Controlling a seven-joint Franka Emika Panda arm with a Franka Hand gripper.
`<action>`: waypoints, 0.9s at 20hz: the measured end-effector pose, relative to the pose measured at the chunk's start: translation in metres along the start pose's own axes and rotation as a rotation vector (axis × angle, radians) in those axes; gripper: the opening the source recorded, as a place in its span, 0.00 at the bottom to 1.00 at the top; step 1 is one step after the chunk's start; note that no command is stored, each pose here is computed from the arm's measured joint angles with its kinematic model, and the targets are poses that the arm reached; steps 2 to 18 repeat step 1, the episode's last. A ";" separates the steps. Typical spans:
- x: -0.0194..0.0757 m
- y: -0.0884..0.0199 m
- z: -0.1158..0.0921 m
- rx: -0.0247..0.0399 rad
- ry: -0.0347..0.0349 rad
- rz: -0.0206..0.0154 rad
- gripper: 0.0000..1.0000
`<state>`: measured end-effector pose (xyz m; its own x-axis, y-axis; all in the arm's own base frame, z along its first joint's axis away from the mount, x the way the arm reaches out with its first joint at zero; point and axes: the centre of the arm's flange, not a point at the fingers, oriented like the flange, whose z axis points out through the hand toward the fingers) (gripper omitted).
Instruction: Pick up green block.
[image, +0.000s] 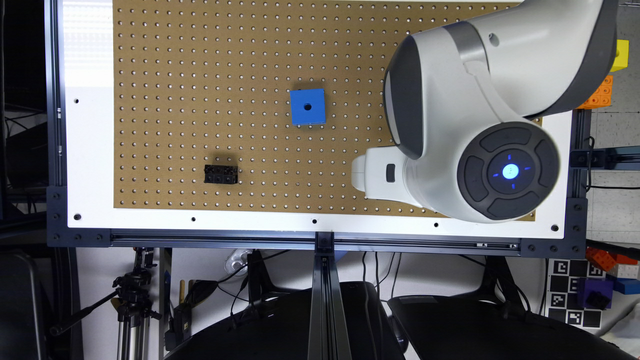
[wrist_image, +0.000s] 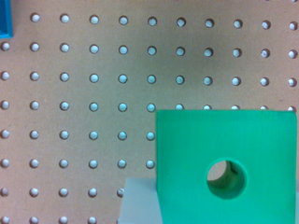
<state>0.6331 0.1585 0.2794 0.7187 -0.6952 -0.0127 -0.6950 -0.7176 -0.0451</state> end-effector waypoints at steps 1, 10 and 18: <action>0.0000 0.000 0.000 0.0000 0.0000 0.0000 0.00; 0.0000 0.000 0.000 0.0000 0.0000 0.0000 0.00; 0.0000 0.000 0.000 0.0000 0.0000 0.0000 0.00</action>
